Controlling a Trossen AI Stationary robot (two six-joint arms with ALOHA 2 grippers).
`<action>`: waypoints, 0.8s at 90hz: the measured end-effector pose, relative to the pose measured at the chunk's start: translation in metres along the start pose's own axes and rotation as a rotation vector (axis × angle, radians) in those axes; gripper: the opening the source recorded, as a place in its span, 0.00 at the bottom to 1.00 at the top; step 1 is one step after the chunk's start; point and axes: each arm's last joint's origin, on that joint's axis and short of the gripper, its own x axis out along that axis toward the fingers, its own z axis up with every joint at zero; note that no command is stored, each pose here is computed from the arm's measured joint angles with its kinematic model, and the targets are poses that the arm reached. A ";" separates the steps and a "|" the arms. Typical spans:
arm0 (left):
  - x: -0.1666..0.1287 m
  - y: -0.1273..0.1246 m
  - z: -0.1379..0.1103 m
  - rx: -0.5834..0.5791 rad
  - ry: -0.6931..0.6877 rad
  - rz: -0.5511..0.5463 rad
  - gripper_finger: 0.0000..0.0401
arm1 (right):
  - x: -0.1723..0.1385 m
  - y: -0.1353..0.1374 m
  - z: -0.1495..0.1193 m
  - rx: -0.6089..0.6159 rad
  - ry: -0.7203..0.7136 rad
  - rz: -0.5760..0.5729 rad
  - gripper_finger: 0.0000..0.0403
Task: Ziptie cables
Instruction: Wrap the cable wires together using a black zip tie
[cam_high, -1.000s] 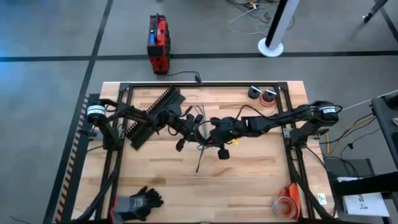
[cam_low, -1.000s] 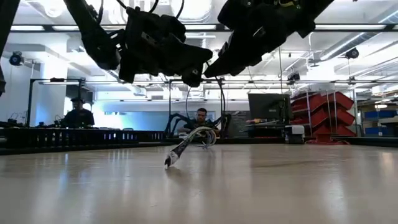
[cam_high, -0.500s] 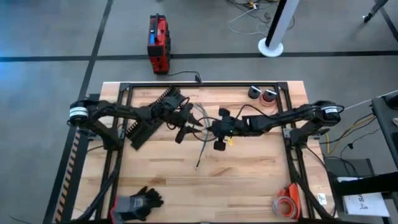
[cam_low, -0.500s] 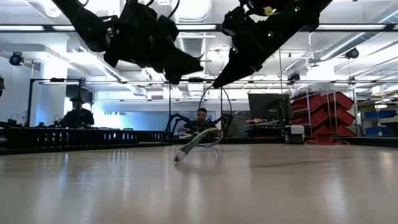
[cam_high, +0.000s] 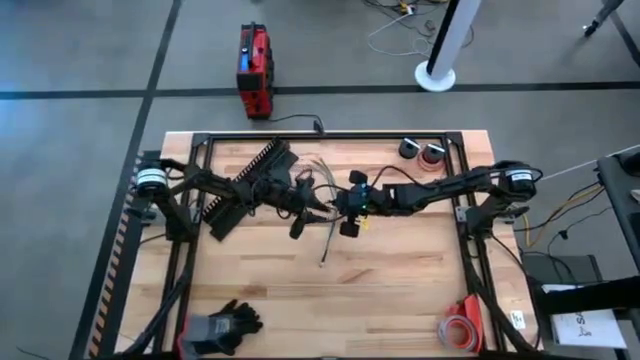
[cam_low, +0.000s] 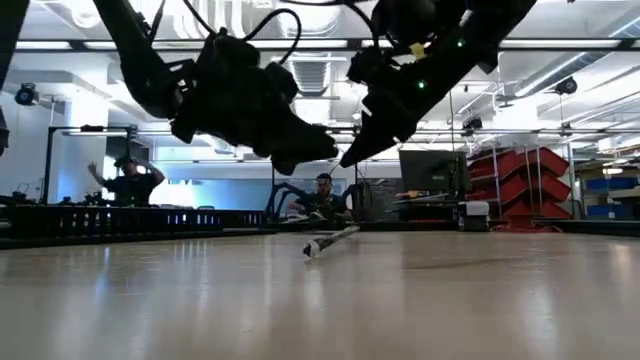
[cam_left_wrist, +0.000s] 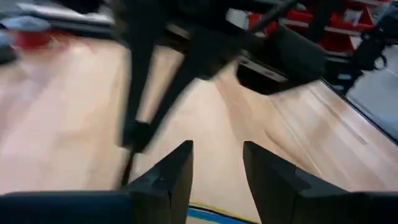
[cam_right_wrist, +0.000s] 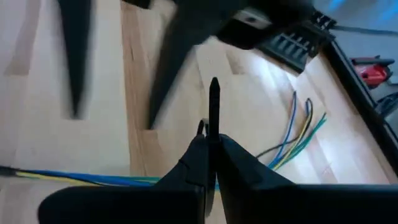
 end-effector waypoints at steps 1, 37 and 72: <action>0.001 -0.001 -0.001 -0.002 0.003 -0.004 0.30 | 0.000 -0.001 0.000 0.000 0.003 -0.001 0.01; 0.028 -0.051 -0.029 0.018 0.077 0.107 0.21 | 0.003 -0.015 -0.002 0.030 0.012 -0.032 0.01; 0.085 -0.055 -0.063 -0.097 0.217 -0.007 0.15 | 0.001 -0.016 -0.003 0.022 0.026 -0.030 0.01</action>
